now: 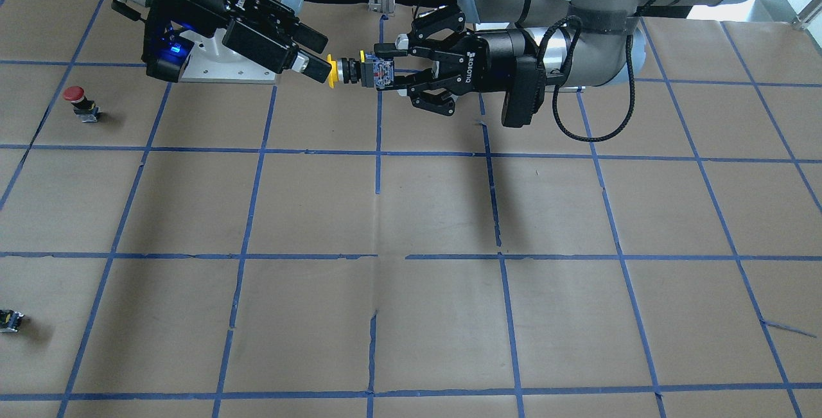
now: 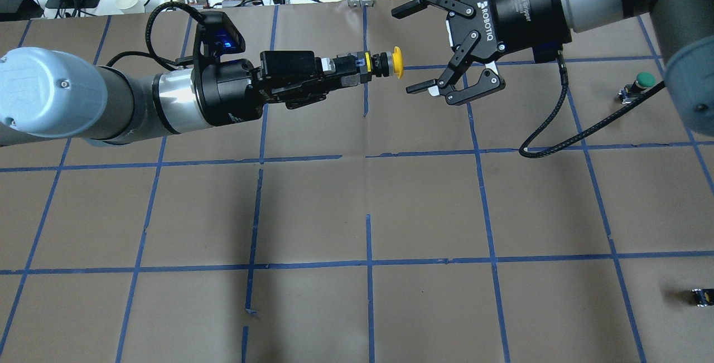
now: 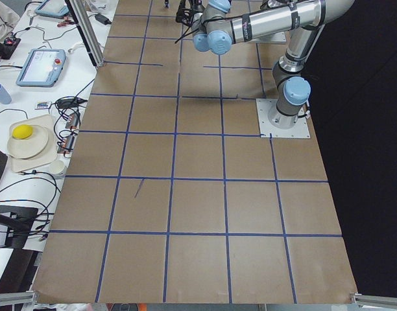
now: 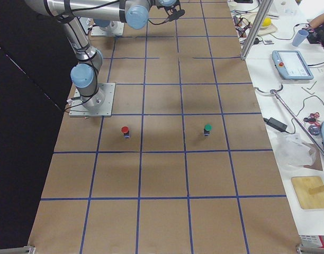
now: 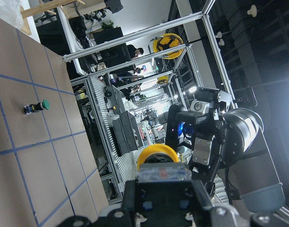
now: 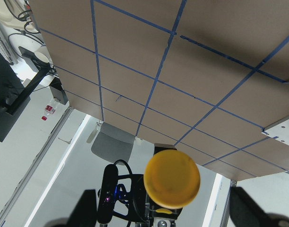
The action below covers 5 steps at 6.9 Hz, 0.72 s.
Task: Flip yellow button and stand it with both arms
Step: 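Close the right gripper on the yellow cap while the left gripper holds the body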
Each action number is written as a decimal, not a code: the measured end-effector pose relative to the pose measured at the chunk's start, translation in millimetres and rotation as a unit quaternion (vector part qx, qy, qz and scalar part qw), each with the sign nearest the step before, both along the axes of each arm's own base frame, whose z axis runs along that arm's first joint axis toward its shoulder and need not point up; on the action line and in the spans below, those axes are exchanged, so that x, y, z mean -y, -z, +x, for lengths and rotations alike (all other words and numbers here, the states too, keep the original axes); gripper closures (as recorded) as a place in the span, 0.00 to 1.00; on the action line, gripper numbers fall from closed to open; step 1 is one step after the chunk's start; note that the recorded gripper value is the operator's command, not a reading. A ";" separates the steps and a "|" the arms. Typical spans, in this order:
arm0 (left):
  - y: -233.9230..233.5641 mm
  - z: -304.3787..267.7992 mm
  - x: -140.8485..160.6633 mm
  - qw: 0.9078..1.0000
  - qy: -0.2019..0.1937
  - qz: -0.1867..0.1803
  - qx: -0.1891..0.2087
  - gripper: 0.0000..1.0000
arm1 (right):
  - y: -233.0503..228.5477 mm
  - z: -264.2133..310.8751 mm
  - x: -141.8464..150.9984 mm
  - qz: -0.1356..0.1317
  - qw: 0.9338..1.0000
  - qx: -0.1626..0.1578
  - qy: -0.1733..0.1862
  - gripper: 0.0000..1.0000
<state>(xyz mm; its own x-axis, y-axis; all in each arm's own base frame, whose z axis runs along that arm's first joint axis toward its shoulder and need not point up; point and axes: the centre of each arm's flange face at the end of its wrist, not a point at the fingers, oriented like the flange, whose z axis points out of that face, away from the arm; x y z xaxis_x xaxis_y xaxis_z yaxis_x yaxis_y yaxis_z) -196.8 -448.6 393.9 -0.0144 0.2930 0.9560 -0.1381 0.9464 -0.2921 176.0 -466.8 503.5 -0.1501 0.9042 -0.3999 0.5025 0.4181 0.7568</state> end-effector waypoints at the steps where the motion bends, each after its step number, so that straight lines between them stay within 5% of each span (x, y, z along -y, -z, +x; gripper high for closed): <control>1: -0.3 0.0 -0.3 1.000 0.000 0.000 0.000 0.97 | 6.1 0.0 3.1 0.007 1.000 0.001 0.000 0.03; 3: -0.9 -0.2 -1.9 1.000 0.000 0.000 0.000 0.97 | 12.6 0.2 3.1 0.020 1.000 0.002 0.001 0.21; 4: -1.0 -0.3 -2.8 1.000 0.000 0.000 0.000 0.97 | 13.4 0.3 3.2 0.024 1.000 0.003 0.004 0.43; 5: -1.4 -0.3 -3.4 1.000 0.000 0.000 0.000 0.97 | 13.1 0.3 3.0 0.025 1.000 0.003 0.005 0.52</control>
<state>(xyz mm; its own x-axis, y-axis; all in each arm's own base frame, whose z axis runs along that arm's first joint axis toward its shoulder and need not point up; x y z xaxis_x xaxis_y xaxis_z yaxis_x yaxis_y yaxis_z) -197.2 -445.3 395.2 -0.0143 0.2938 0.9558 -0.1386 0.9461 -0.2929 176.3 -469.9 490.3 -0.1384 0.9246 -0.3550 0.5013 0.3745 0.7800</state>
